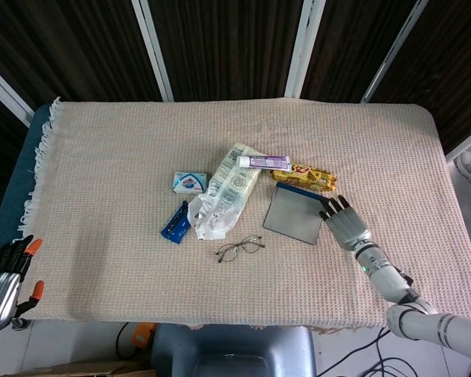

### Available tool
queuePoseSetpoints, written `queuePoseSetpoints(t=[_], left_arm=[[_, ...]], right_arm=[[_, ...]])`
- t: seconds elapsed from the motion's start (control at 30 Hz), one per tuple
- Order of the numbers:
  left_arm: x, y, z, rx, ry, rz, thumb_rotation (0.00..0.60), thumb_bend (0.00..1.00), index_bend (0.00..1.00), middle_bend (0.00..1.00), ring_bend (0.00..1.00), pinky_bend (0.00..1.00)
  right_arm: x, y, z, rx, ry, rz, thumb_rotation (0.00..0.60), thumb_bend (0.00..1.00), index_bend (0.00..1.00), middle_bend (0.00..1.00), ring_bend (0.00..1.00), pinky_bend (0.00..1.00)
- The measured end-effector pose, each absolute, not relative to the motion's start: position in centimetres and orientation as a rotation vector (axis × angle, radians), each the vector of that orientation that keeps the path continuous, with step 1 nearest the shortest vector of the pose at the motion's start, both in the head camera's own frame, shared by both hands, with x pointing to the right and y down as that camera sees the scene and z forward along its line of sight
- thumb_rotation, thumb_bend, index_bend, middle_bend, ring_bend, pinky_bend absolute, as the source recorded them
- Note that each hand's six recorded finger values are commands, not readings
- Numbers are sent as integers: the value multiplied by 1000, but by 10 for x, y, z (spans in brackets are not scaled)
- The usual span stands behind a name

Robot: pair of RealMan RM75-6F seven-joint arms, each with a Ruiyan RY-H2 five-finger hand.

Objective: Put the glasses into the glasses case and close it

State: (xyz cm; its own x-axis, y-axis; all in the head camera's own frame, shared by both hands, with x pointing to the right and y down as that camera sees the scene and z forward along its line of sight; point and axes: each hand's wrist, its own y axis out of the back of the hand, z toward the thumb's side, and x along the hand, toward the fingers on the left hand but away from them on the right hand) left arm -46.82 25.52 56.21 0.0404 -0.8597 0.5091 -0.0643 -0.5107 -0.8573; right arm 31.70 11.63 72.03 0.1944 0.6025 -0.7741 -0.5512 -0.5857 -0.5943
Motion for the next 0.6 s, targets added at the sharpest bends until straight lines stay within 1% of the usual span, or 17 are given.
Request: queuePoseSetpoints(t=[0.6], left_arm=[[-468, 255, 565, -1661, 933, -1552, 600, 448, 0, 0, 0, 69]], right_arm=[[359, 102, 728, -1456, -60, 1678, 600, 702, 301, 0, 0, 0]])
